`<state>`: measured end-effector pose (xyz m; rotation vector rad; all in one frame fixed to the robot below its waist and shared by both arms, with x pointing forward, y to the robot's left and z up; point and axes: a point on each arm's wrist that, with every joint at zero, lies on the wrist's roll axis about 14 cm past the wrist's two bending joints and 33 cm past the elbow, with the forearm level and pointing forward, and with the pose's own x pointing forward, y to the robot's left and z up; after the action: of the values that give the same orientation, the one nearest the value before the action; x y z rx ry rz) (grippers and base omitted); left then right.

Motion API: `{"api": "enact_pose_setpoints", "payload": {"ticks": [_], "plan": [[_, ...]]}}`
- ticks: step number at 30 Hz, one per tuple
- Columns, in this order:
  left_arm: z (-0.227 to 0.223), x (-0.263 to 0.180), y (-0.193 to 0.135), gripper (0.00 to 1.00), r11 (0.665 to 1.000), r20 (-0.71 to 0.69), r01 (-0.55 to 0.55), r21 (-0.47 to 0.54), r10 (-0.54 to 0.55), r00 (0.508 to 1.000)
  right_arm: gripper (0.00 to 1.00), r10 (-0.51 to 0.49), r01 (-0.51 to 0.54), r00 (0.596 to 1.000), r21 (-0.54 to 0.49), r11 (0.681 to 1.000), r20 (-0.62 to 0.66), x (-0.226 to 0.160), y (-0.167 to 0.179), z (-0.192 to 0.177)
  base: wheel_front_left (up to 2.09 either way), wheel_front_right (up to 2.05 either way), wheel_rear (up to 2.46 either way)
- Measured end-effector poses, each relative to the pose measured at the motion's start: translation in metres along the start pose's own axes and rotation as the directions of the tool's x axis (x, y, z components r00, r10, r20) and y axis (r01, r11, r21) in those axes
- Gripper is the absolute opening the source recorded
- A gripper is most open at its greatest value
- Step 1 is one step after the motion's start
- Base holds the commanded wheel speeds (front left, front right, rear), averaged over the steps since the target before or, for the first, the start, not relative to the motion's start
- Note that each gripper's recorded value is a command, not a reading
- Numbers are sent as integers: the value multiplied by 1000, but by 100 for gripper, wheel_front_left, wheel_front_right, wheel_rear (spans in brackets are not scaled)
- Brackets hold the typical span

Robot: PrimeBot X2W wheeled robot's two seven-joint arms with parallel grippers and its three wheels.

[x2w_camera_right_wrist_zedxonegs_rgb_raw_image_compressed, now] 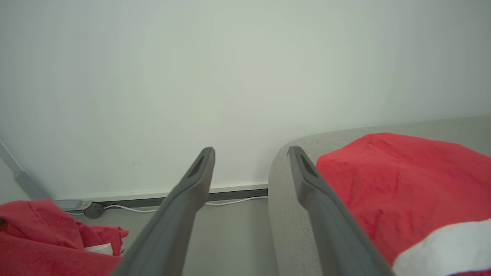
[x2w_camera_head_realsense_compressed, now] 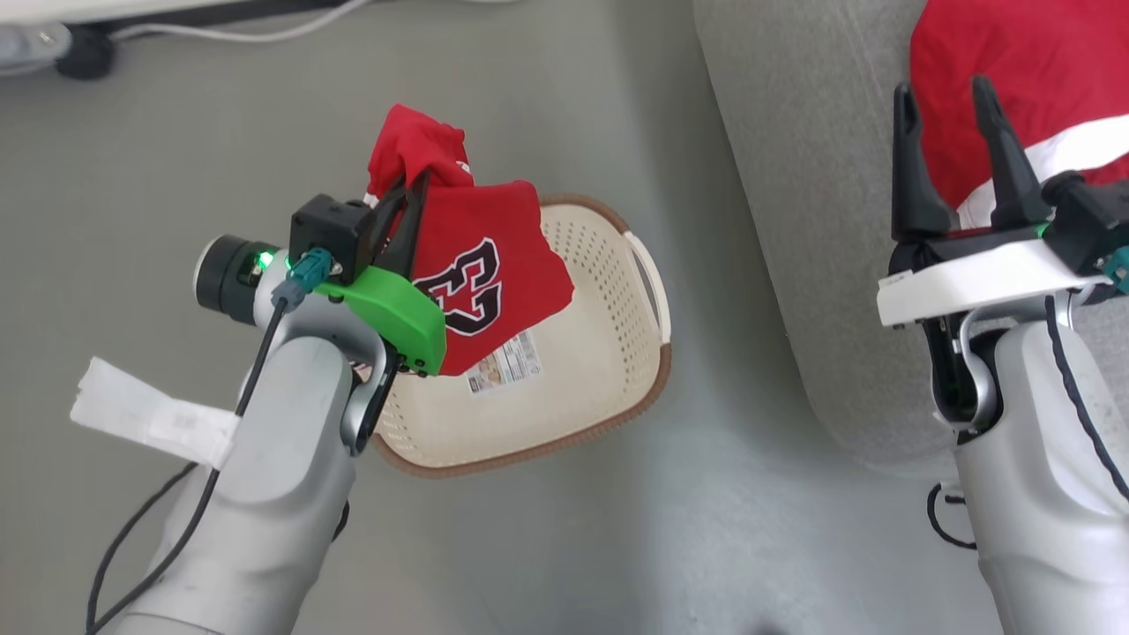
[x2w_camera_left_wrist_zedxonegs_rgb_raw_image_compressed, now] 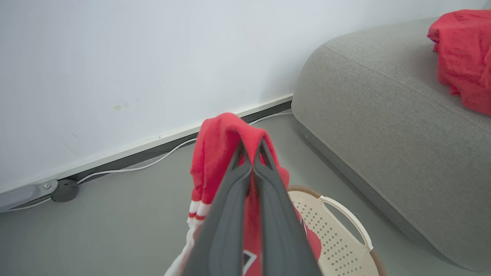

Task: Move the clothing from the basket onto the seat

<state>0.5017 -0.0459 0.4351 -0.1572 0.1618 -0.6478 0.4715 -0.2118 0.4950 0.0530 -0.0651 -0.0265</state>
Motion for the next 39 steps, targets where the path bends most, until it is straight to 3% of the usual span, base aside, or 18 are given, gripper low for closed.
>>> {"api": "enact_pose_setpoints", "payload": {"ticks": [14,23,30,39], "plan": [[61,-53,-9,0,998,127,-55,24,52,991,100,39,-39,999,22,999,5,-43,15,16,0,0,0],[85,-94,-15,0,994,186,-95,50,84,979,100,148,-148,989,32,989,-10,-70,51,16,0,0,0],[135,-118,-26,0,988,304,-105,111,66,950,100,304,-303,953,-10,953,9,-86,95,27,0,0,0],[152,-128,-35,0,985,339,-90,147,36,940,100,411,-410,911,-47,911,22,-86,130,38,0,0,0]]}}
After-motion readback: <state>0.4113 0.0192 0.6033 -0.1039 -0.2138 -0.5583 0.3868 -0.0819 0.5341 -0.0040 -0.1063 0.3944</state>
